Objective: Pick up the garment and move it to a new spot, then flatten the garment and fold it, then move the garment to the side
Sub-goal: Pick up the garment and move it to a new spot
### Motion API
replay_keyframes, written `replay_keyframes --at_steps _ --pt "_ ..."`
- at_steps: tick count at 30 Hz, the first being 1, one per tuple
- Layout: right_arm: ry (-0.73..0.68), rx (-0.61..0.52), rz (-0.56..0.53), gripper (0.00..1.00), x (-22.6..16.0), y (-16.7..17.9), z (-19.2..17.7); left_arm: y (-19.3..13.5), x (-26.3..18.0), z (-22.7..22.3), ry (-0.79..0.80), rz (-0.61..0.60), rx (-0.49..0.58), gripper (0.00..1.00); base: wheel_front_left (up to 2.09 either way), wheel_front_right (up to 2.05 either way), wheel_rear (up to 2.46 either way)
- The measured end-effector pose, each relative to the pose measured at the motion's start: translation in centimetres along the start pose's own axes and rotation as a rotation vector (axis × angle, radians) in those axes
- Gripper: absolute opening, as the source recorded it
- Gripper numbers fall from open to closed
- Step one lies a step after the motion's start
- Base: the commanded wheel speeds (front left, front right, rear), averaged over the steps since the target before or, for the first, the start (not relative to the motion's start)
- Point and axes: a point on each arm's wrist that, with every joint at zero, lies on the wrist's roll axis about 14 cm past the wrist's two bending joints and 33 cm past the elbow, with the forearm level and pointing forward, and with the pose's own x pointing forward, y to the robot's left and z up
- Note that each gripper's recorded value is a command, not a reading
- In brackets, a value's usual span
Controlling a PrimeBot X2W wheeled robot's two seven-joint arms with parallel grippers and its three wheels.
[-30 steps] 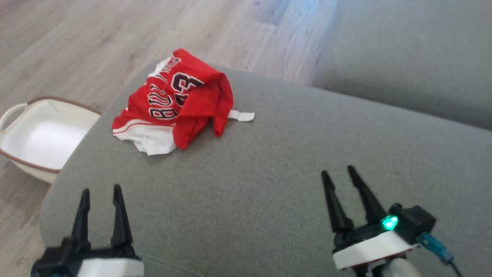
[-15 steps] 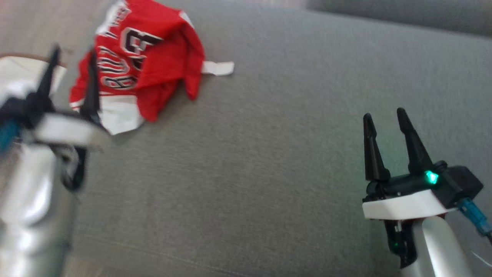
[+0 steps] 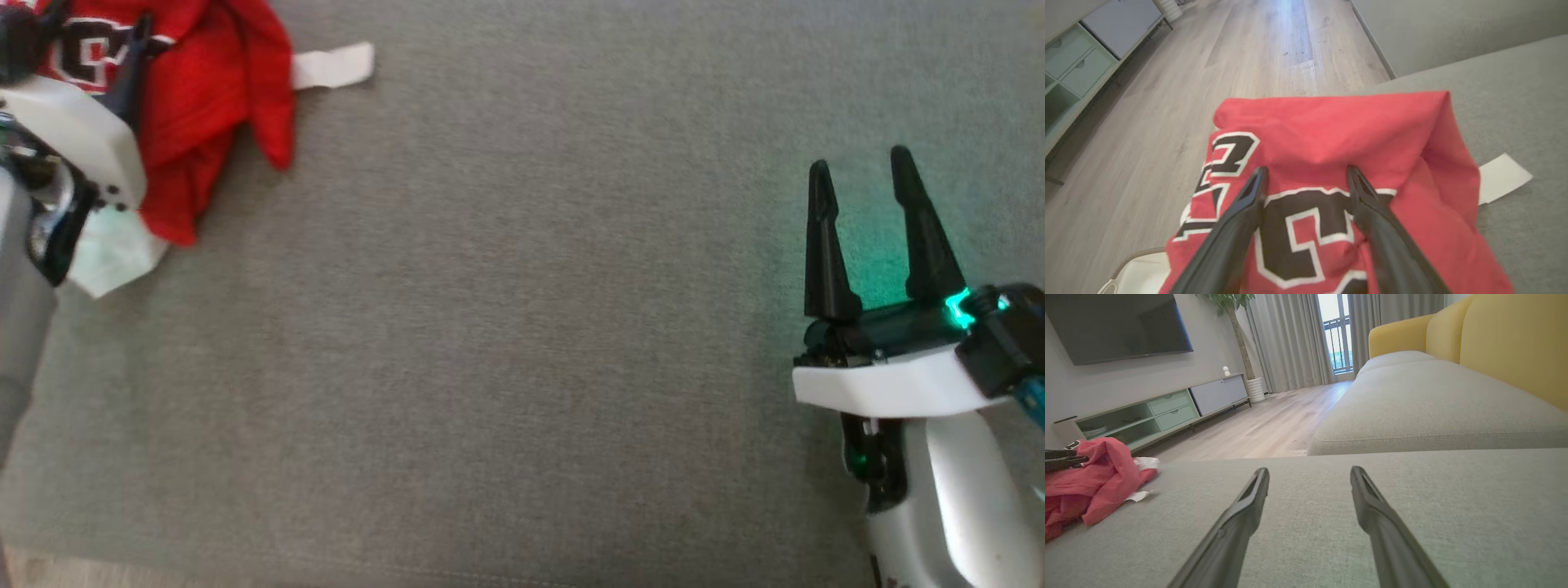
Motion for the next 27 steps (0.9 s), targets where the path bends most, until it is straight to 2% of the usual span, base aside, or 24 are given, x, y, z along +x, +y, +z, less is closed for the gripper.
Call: replay_keyframes --at_steps 5,6,7,8,14,21,27 --pt "0.011 -0.007 -0.036 1.00 -0.2 -1.5 -0.6 0.1 2.1 -2.1 0.088 -0.006 0.061 1.00 0.00 0.00 0.00" --pt "0.015 -0.008 -0.042 1.00 -0.3 -1.7 -0.7 0.3 2.4 -2.1 0.085 0.001 0.051 0.85 0.00 0.00 0.00" --pt "0.017 -0.009 -0.047 1.00 -0.4 -1.9 -0.8 0.4 2.7 -1.9 0.077 0.008 0.044 0.24 0.00 0.00 0.00" --pt "0.017 -0.011 -0.051 1.00 -0.5 -2.1 -0.8 0.6 2.9 -1.6 0.058 0.015 0.039 0.00 0.00 0.00 0.00" --pt "-0.010 -0.012 -0.049 1.00 -0.7 -1.7 0.7 2.7 1.8 2.9 -0.132 0.075 0.029 0.00 0.00 0.00 0.00" --pt "-0.049 -0.004 -0.024 1.00 -1.7 -0.2 3.1 4.5 -1.9 8.2 -0.309 0.124 0.024 0.00 0.00 0.00 0.00" --pt "-0.086 0.013 -0.017 1.00 -3.3 1.0 5.3 4.1 -7.2 16.8 -0.575 0.102 0.030 0.00 0.00 0.00 0.00"
